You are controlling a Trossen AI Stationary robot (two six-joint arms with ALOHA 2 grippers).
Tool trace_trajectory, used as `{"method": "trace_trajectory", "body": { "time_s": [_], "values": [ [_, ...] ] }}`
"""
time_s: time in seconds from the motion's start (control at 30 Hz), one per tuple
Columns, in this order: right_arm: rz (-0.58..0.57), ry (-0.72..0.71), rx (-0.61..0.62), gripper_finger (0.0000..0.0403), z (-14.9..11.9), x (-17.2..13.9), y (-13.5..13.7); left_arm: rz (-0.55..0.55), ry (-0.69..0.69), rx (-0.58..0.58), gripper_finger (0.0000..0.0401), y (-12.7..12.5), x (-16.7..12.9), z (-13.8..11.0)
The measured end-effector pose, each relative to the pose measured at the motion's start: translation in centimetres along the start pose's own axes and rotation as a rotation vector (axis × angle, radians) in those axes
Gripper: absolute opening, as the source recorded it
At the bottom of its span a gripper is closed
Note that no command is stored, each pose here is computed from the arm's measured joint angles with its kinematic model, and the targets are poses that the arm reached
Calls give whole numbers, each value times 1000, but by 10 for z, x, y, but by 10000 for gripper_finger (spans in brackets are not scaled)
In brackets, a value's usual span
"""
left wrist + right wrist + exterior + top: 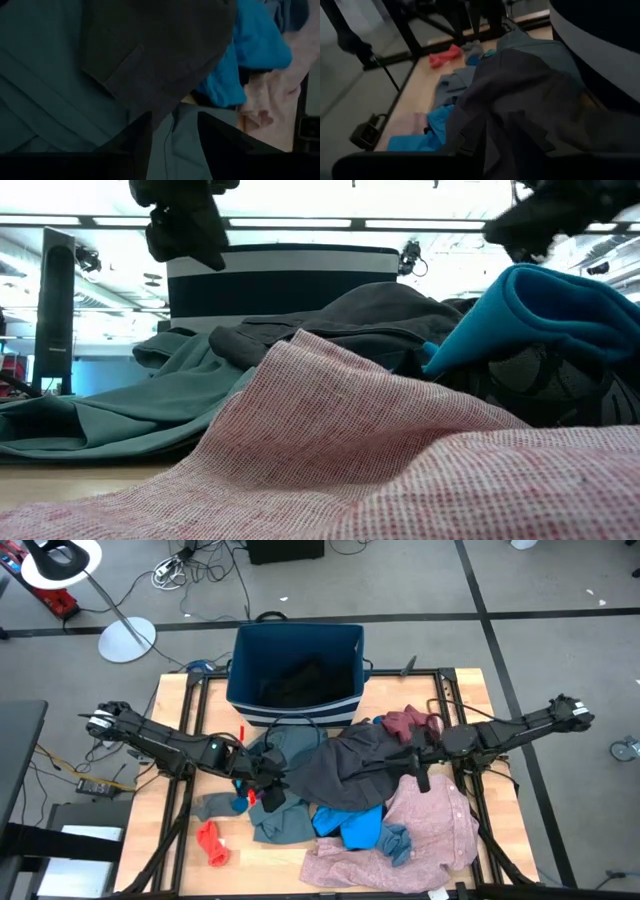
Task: Sort clothes
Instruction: Put the dark gray shorts into the blue bin
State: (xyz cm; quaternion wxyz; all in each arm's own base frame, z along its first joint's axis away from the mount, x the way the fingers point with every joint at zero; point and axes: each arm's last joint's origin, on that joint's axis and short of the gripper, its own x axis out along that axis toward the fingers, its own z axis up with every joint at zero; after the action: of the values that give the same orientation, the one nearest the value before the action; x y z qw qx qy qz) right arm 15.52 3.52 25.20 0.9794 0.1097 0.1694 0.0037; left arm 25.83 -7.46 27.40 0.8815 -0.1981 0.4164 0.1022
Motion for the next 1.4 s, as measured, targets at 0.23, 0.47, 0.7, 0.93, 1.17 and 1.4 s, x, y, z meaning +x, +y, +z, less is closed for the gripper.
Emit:
{"method": "trace_trajectory", "body": {
  "time_s": [0.23,0.47,0.7,0.93,1.17,1.4],
  "values": [
    [-62,217,-60,85,45,30,21,-11,26,59,163,4,-13,-18],
    [-106,306,112,82,85,46,42,-85,-79,28,163,30,-45,-49],
    [-168,557,386,58,83,56,62,-138,-124,18,163,56,-59,-74],
    [-238,735,512,19,49,80,89,-148,-130,19,163,65,-59,-83],
    [-347,734,530,3,39,96,83,-147,-132,38,163,65,-58,-83],
    [-310,670,469,31,54,102,63,-155,-141,34,163,64,-59,-82]
  ]
}}
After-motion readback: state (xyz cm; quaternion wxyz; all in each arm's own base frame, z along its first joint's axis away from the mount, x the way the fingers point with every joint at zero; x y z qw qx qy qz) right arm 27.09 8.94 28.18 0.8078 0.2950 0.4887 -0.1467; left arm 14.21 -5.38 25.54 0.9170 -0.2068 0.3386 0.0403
